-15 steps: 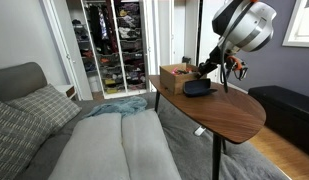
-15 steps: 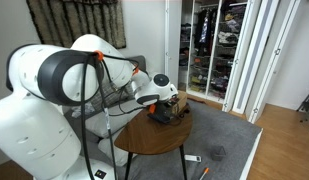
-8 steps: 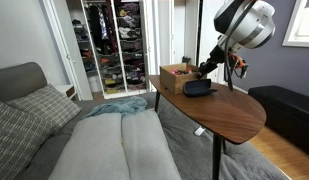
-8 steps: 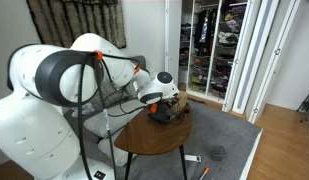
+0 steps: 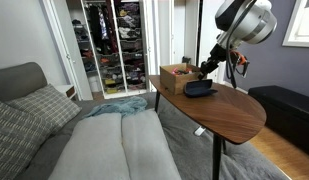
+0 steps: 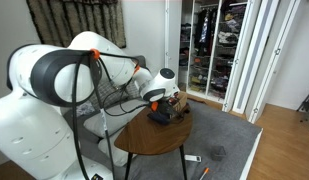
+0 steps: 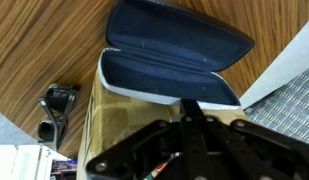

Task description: Close the grey case

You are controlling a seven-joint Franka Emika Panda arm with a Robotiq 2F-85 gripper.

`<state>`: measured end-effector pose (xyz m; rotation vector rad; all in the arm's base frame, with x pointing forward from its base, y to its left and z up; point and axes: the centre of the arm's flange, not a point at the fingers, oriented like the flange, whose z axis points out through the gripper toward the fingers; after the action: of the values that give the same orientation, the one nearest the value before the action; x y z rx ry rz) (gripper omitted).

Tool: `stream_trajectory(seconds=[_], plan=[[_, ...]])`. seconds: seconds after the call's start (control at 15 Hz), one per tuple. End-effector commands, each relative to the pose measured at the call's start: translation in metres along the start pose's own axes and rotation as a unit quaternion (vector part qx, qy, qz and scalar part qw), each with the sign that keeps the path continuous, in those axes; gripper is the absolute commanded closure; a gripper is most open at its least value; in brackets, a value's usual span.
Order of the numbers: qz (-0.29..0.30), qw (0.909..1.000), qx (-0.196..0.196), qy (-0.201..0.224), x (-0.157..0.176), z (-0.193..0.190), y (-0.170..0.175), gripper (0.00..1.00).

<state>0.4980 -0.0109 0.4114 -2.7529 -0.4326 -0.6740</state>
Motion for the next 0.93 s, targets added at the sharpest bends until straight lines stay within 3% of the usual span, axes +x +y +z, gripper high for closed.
stream_trajectory(seconds=[0.0,0.27,0.47,0.6,0.67,0.73,0.87], plan=[[0.007,0.9978,0.009,-0.066,-0.019,0.020,0.003,1.00],[0.013,0.9949,0.017,-0.098,-0.024,0.023,0.003,1.00],[0.019,0.9886,0.022,-0.148,-0.042,0.039,0.006,1.00],[0.020,0.9877,0.019,-0.154,-0.046,0.038,0.008,1.00],[0.019,0.9889,0.014,-0.147,-0.043,0.030,0.006,0.74],[0.019,0.9895,0.010,-0.143,-0.041,0.025,0.003,0.73],[0.013,0.9904,0.002,-0.138,-0.040,0.016,-0.003,0.61]])
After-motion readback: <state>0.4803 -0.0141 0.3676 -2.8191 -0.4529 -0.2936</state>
